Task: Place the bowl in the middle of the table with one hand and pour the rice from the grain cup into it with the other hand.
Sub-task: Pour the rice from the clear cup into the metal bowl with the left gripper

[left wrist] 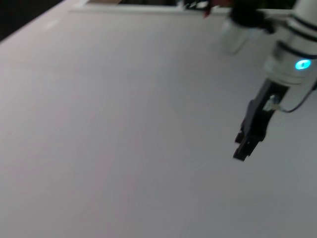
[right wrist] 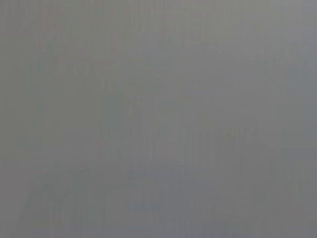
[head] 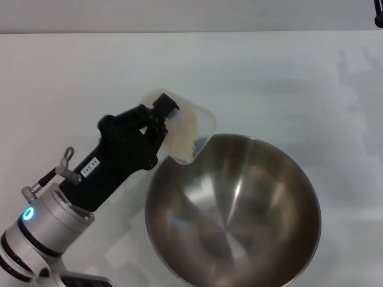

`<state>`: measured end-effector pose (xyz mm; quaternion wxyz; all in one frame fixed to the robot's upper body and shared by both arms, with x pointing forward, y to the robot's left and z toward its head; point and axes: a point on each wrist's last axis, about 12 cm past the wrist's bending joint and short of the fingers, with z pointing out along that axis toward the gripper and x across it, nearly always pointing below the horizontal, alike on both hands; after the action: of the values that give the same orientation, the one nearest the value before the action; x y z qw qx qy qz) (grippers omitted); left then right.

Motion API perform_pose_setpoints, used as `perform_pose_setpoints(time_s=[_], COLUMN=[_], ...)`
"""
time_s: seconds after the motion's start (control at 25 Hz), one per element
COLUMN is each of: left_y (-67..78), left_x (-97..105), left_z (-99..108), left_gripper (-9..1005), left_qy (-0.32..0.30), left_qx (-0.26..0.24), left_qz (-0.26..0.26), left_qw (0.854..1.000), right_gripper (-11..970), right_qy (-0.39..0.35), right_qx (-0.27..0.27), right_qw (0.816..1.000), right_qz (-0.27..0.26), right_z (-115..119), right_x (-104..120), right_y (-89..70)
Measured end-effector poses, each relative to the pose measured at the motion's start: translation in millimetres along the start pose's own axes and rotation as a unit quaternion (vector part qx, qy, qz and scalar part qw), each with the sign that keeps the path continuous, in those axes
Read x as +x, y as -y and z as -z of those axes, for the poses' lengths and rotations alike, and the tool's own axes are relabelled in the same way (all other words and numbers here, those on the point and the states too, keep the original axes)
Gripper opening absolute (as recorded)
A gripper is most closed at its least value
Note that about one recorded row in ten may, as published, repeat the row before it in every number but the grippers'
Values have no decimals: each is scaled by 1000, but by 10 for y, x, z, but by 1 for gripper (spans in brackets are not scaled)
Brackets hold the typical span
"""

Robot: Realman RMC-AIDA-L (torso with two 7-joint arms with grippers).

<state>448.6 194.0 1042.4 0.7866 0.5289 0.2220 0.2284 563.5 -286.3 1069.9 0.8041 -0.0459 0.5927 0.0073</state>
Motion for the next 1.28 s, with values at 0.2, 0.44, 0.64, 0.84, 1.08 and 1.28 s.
perform_pose_setpoints(time_s=[0.2, 0.44, 0.64, 0.84, 1.08, 1.28], left_y=[19, 40, 52, 63, 77, 84], left_x=[-66, -112, -121, -112, -122, -111], left_z=[-2, -16, -20, -5, 4, 11], left_gripper=[32, 30, 31, 33, 36, 39], left_qy=[28, 60, 76, 88, 98, 100], left_qx=[5, 8, 10, 12, 13, 15], left_qz=[-87, -172, -234, -286, -332, -355], left_qw=[996, 983, 969, 954, 938, 929], right_gripper=[492, 492, 492, 492, 492, 492], right_qy=[-12, -15, -14, -15, -19, -24], right_qx=[-3, -2, -2, 2, 2, 3], right_qw=[1000, 999, 999, 999, 999, 999], right_qz=[24, 35, 37, 40, 40, 40], right_z=[-46, -115, -131, -148, -146, -145], right_x=[18, 13, 8, 6, 16, 29], right_y=[-17, -29, -34, -28, -29, -28])
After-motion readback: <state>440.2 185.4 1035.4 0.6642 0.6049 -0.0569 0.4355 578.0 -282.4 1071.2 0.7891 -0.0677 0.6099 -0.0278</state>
